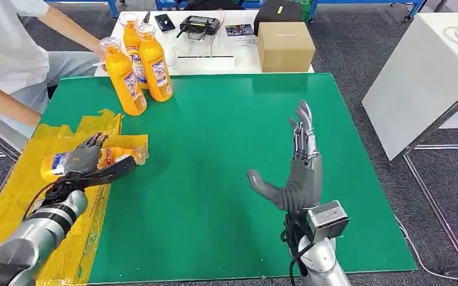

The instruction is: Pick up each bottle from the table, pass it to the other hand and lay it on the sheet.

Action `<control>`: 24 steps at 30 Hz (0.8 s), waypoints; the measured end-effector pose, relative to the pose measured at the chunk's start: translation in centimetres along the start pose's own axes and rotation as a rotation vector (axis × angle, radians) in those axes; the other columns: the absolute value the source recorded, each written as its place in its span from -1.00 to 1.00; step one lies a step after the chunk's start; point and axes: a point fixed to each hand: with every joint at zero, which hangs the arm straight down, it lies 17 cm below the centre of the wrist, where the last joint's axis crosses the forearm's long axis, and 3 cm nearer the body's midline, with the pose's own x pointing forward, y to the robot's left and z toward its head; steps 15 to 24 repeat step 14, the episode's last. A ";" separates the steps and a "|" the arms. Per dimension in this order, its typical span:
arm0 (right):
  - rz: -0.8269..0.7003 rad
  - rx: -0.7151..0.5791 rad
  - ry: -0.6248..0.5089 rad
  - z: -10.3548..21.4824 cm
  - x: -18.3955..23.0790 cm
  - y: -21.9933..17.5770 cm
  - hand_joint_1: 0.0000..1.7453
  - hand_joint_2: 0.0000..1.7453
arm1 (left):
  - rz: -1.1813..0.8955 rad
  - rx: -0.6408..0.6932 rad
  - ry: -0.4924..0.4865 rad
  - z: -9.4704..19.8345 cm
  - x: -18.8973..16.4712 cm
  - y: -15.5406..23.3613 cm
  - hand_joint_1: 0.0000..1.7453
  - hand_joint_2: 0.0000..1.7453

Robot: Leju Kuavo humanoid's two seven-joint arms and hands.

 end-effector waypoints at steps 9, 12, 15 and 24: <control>0.011 0.005 0.014 0.6 -0.3 0.1 -1.00 1.00 | 0.232 0.076 -0.108 1.2 3.8 1.1 -1.00 1.00; 0.012 0.006 0.023 0.9 -0.5 0.1 -1.00 1.00 | 0.326 0.086 -0.146 2.0 5.4 1.6 -1.00 1.00; 0.014 0.006 0.025 1.0 -0.6 0.0 -1.00 1.00 | 0.342 0.102 -0.163 2.2 6.0 2.2 -1.00 1.00; 0.014 0.006 0.025 1.0 -0.6 0.0 -1.00 1.00 | 0.342 0.102 -0.163 2.2 6.0 2.2 -1.00 1.00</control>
